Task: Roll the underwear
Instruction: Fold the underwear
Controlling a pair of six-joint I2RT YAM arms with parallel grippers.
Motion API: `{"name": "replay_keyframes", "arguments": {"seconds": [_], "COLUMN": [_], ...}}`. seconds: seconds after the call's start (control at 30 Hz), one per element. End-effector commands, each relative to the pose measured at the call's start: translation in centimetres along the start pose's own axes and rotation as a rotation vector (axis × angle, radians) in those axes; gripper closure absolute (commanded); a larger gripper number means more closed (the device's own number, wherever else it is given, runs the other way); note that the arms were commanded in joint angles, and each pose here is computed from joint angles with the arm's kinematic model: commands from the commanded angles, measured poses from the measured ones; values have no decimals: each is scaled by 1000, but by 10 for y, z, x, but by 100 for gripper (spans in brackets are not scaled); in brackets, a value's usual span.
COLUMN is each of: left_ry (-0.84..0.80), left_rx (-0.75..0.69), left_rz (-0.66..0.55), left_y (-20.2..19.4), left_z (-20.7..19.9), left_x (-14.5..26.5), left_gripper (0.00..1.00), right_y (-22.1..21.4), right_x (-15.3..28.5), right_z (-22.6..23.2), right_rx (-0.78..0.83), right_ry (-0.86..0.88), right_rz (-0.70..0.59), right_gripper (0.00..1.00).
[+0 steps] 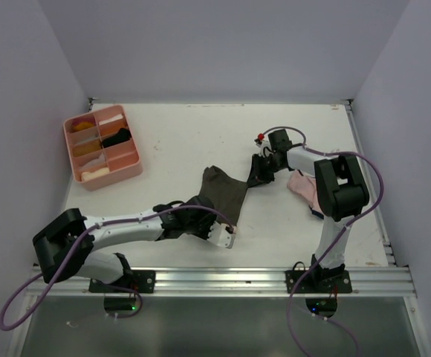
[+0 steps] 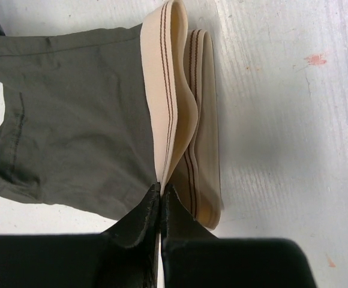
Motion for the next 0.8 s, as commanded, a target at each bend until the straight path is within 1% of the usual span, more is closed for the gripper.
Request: {"name": "replay_keyframes", "arguments": {"seconds": [0.0,0.13,0.47,0.57,0.6,0.67,0.7,0.77], "left_ry": [38,30,12,21,24,23,29,26], "left_rx": [-1,-2,-21,-20,-18,0,3,25], "left_rz": [-6,26,33,15,-1,-23,-61,-95], "left_y": [1,-7,-13,-9,-6,-2,6,14], "left_z": [-1,-7,-15,-12,-10,-7,-2,2], "left_x": [6,2,0,3,4,8,13,23], "left_gripper": [100,100,100,67,54,49,48,47], "right_y": [-5,-4,-5,-4,-4,-2,0,3], "right_x": [-12,-13,-14,-12,-12,-9,-7,-1], "right_z": [-23,-24,-25,-23,-22,-18,-16,-9], "right_rx": [23,24,23,28,29,30,27,28], "right_ry": [-147,-148,-151,-142,-135,-121,-112,-90], "right_rz": [25,28,36,30,28,20,14,3], "right_gripper": [82,83,82,82,82,82,82,82]}}
Point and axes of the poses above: each gripper's point midway between its finger pads, its own x axis back along the fingers, its own z axis along the line the jaws close on, y = z × x, the point moved 9 cm from there along x, back along the fingers, and after that the axes turned 2 degrees about x, right-handed, at the moved point
